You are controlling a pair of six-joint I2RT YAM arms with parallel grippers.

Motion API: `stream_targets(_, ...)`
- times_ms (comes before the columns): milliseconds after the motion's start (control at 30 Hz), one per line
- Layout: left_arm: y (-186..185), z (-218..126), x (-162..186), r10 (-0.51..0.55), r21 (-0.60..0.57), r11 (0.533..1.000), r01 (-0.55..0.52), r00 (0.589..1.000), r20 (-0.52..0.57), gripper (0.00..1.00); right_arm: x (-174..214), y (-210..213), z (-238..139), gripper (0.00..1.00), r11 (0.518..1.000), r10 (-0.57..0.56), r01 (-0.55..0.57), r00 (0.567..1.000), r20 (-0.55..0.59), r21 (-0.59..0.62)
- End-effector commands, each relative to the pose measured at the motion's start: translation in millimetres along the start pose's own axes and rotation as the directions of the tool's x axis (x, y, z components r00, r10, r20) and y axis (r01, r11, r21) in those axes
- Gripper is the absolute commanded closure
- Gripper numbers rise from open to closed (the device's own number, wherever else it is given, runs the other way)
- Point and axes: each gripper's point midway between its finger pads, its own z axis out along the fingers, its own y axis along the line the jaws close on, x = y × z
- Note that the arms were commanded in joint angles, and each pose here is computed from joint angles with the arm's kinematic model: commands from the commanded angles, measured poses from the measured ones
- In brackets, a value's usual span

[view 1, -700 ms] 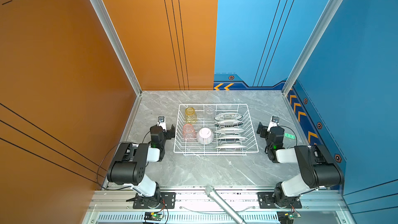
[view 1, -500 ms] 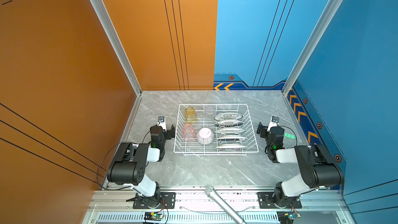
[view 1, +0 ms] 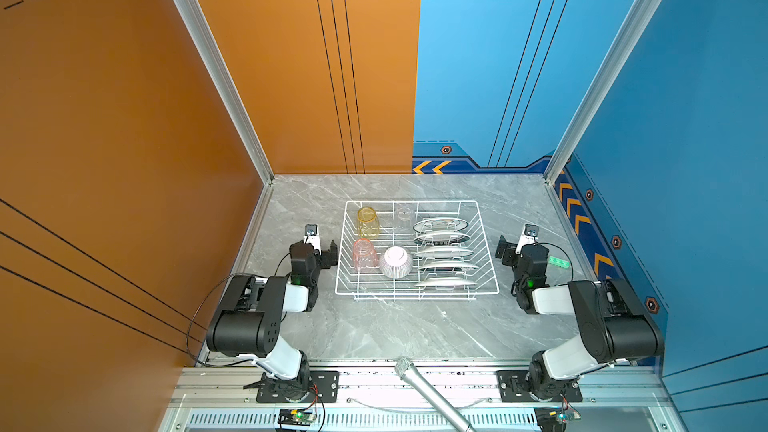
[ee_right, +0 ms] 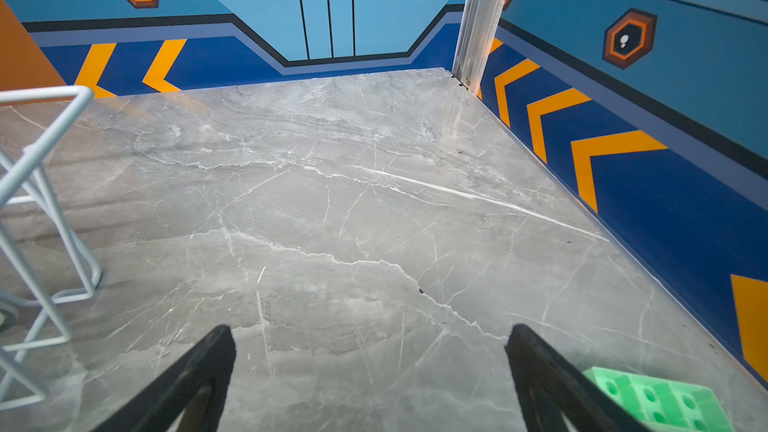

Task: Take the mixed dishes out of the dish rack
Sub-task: 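Raise both arms from rest and swing the left gripper over the rack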

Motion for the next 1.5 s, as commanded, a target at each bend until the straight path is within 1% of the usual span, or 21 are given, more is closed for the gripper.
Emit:
stream_targets(0,3,1,-11,-0.012,-0.008,1.0,0.013,1.0,0.023,0.0,-4,-1,4,0.0,1.0,0.006,-0.006,1.0,0.001,0.005)
stream_targets(67,-1,2,-15,-0.004,0.015,1.0,0.003,1.0,0.021,0.03,-4,-1,4,0.0,1.0,0.005,-0.005,1.0,0.001,0.005)
stream_targets(133,-4,1,-26,0.014,0.026,1.0,-0.014,1.0,-0.008,0.07,-4,-1,4,0.0,1.0,0.012,-0.012,1.0,0.002,-0.002)
stream_targets(200,-10,-6,-43,0.036,0.058,0.998,-0.034,0.999,-0.037,0.17,-4,-2,4,0.0,1.0,0.018,-0.018,1.0,0.001,-0.006)
stream_targets(233,-13,-10,-52,0.043,0.061,0.997,-0.041,0.998,-0.035,0.19,-4,-2,4,0.0,1.0,0.022,-0.022,1.0,0.002,-0.009)
stream_targets(300,-25,-23,-76,-0.016,0.114,0.993,0.017,1.0,-0.016,0.2,-4,-3,4,0.03,0.999,0.03,-0.03,1.0,0.001,-0.017)
stream_targets(367,-47,-36,-98,-0.041,0.165,0.986,0.041,0.999,-0.004,0.2,-6,-5,4,0.04,0.999,0.046,-0.046,0.999,0.0,-0.015)
stream_targets(400,-61,-44,-106,-0.031,0.186,0.982,0.031,1.0,-0.003,0.2,-9,-7,3,0.04,0.999,0.05,-0.05,0.999,-0.003,-0.012)
stream_targets(467,-91,-60,-128,0.012,0.208,0.978,-0.018,0.999,0.032,0.2,-16,-7,1,0.04,0.999,0.048,-0.048,0.999,-0.009,-0.014)
stream_targets(567,-138,-83,-160,0.098,0.263,0.958,-0.113,0.993,0.071,0.22,-31,-12,-4,0.04,0.998,0.065,-0.065,0.998,-0.024,-0.002)
stream_targets(667,-175,-104,-196,0.162,0.3,0.935,-0.19,0.98,0.117,0.24,-65,-10,-19,0.08,0.998,0.056,-0.056,0.998,-0.008,-0.038)
stream_targets(700,-187,-112,-215,0.157,0.319,0.927,-0.195,0.977,0.141,0.24,-78,-8,-25,0.09,0.998,0.045,-0.046,0.999,-0.009,-0.051)
stream_targets(800,-217,-121,-241,0.177,0.395,0.893,-0.217,0.975,0.137,0.25,-113,-6,-47,0.09,0.994,0.067,-0.071,0.997,-0.044,-0.08)
stream_targets(867,-238,-122,-243,0.241,0.442,0.858,-0.261,0.965,0.102,0.28,-131,-2,-61,0.11,0.988,0.102,-0.111,0.991,-0.084,-0.11)
stream_targets(967,-268,-122,-243,0.364,0.504,0.788,-0.352,0.928,0.079,0.35,-146,16,-81,0.12,0.971,0.089,-0.126,0.98,-0.178,-0.205)
stream_targets(1033,-286,-123,-237,0.453,0.545,0.725,-0.422,0.888,0.085,0.38,-150,28,-91,0.13,0.957,0.062,-0.13,0.965,-0.255,-0.261)
stream_targets(1100,-302,-123,-229,0.544,0.577,0.651,-0.493,0.833,0.1,0.38,-153,39,-100,0.13,0.943,0.029,-0.138,0.941,-0.337,-0.304)
stream_targets(1200,-320,-127,-213,0.651,0.627,0.536,-0.565,0.75,0.119,0.37,-153,56,-108,0.12,0.918,-0.003,-0.164,0.909,-0.418,-0.362)
stream_targets(1300,-334,-126,-200,0.719,0.647,0.461,-0.608,0.683,0.128,0.38,-155,69,-108,0.12,0.898,-0.013,-0.18,0.901,-0.434,-0.4)
stream_targets(1367,-341,-123,-197,0.738,0.647,0.438,-0.624,0.66,0.137,0.39,-157,77,-109,0.12,0.89,-0.022,-0.179,0.902,-0.431,-0.42)
stream_targets(1467,-352,-122,-191,0.762,0.654,0.387,-0.65,0.625,0.171,0.4,-161,86,-108,0.12,0.879,-0.033,-0.175,0.906,-0.423,-0.444)
